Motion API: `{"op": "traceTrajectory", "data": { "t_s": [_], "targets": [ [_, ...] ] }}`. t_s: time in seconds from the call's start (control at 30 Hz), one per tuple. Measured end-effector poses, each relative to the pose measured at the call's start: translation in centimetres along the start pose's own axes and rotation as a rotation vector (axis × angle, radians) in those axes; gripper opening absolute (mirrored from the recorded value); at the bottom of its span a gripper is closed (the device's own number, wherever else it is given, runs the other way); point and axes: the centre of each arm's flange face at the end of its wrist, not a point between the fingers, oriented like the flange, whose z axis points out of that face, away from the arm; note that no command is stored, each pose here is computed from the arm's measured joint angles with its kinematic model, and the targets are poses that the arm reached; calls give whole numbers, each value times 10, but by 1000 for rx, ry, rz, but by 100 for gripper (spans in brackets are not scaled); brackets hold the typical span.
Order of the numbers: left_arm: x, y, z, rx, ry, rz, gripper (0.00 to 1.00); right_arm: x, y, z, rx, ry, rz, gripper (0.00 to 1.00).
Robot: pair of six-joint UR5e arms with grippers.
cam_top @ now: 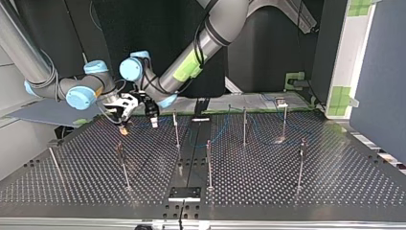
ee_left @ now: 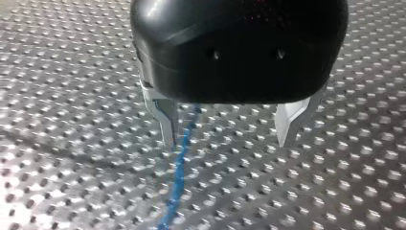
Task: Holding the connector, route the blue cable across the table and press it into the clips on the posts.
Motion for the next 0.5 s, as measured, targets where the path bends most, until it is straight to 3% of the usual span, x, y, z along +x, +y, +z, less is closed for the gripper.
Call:
{"op": "traceTrajectory", "data": {
  "t_s": [0.17,0.5],
  "targets": [
    [-10,-5,8,0,-24,-22,100,0,0,0,0,0,0,0],
    [-9,7,25,-17,-29,-16,100,1,1,0,-1,2,0,0]
  ]
}}
